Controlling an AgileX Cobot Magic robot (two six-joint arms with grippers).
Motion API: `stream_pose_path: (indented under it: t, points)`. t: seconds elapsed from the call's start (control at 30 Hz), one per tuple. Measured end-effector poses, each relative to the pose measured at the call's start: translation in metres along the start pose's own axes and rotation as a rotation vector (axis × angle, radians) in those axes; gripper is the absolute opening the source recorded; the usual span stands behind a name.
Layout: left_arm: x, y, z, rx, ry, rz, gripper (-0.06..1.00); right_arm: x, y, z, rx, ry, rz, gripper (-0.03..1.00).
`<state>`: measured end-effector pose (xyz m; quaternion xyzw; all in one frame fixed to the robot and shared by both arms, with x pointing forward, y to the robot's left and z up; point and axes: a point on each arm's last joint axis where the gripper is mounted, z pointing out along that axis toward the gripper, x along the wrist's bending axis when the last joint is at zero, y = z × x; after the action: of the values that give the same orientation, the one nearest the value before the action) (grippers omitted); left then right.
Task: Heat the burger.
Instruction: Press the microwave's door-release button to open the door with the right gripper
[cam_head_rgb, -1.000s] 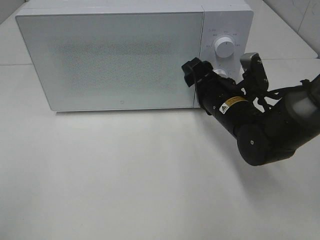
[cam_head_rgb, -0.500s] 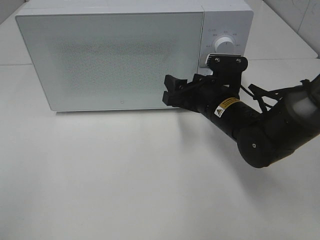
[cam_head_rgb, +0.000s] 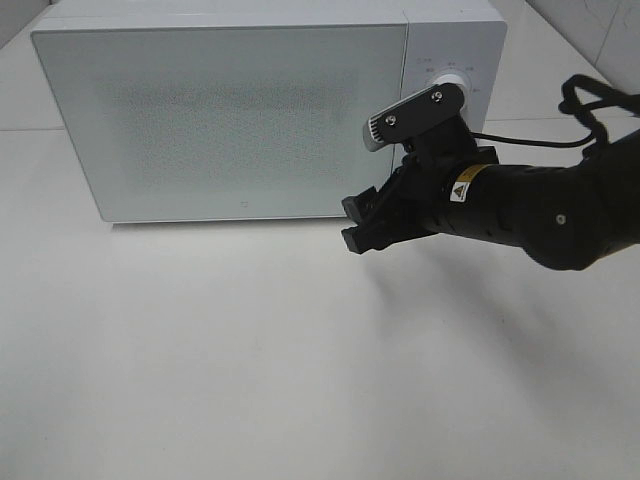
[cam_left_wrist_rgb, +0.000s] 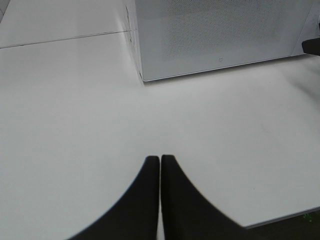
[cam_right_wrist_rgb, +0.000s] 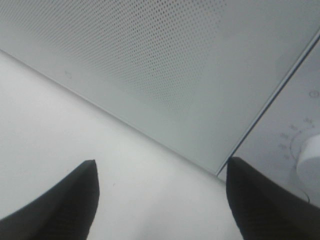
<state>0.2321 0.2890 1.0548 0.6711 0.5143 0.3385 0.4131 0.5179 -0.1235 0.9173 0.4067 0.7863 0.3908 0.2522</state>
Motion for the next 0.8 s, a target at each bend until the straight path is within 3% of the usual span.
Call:
stream_pose_path:
  t: [0.17, 0.43, 0.53, 0.6, 0.8]
  points:
    - [0.0, 0.0, 0.0, 0.0, 0.0, 0.0, 0.0, -0.012, 0.004, -0.012, 0.093, -0.028, 0.111, 0.66]
    - [0.0, 0.0, 0.0, 0.0, 0.0, 0.0, 0.0, -0.083, 0.008, -0.031, 0.31, -0.123, 0.364, 0.66]
    - [0.0, 0.0, 0.0, 0.0, 0.0, 0.0, 0.0, -0.096, 0.007, -0.035, 0.367, -0.13, 0.417, 0.66]
    - [0.0, 0.0, 0.0, 0.0, 0.0, 0.0, 0.0, -0.118, 0.005, -0.047, 0.454, -0.149, 0.532, 0.66]
    - [0.0, 0.0, 0.0, 0.0, 0.0, 0.0, 0.0, -0.147, 0.008, -0.091, 0.513, -0.197, 0.686, 0.66]
